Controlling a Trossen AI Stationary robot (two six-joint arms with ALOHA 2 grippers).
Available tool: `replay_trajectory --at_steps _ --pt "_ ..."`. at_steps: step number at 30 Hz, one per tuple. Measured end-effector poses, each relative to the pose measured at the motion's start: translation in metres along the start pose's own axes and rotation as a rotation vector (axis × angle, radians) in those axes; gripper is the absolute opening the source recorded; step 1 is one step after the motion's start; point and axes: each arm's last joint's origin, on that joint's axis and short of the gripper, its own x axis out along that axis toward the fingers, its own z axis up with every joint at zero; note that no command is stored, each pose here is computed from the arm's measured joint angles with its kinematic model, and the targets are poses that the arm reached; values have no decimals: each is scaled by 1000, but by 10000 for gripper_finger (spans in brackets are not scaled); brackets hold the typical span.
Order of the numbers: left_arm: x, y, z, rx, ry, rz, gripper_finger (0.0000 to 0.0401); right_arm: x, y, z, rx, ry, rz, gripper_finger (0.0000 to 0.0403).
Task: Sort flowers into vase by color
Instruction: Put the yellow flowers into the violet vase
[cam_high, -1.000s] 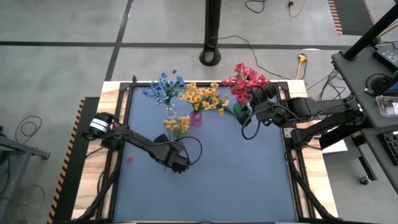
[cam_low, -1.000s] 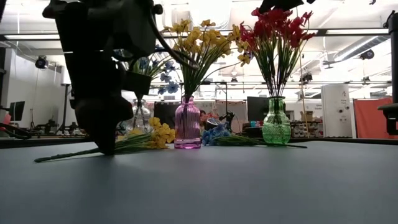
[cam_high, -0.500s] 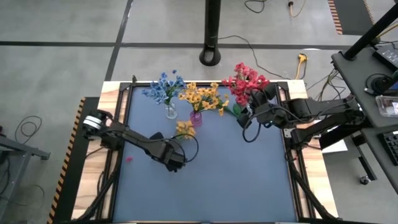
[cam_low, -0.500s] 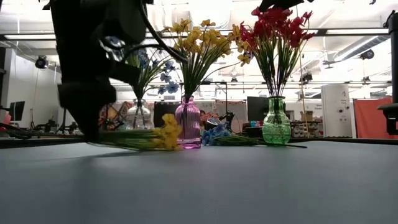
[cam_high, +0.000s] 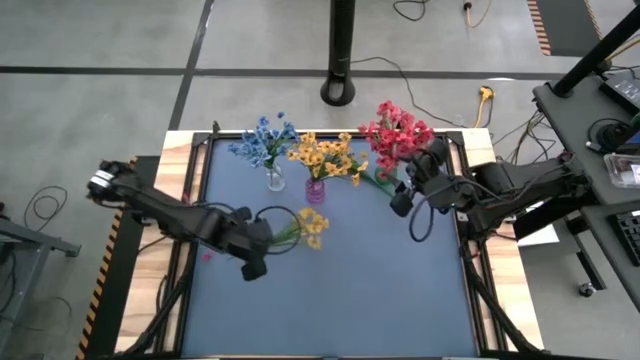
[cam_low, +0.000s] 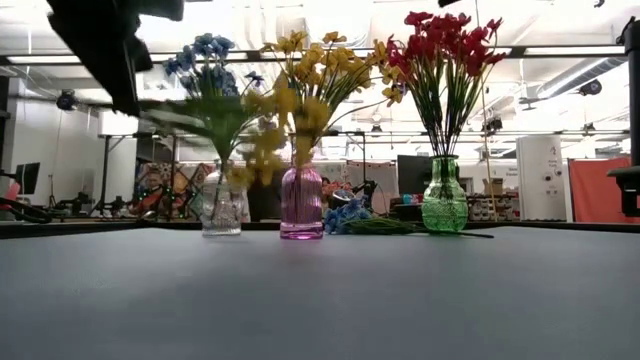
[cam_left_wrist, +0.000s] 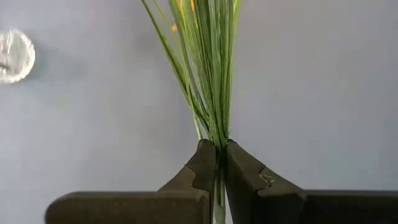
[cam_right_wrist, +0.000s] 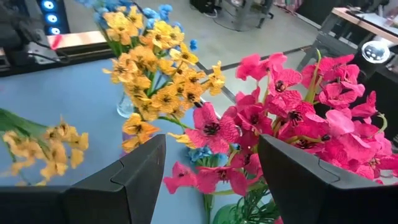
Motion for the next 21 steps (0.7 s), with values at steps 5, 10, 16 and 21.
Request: replay_trajectory --at_steps 5,10,16,21 --pt "-25 -2 0 90 -151 -112 3 -9 2 -1 -30 -15 37 247" --pt "-41 -18 12 348 -458 -261 3 -19 12 -4 -83 -29 99 247" --pt "-33 -21 18 512 -697 -271 3 -29 32 -20 -160 -27 180 247" --pt "-19 -23 21 551 -972 -280 3 -26 55 -41 -186 -42 229 247"
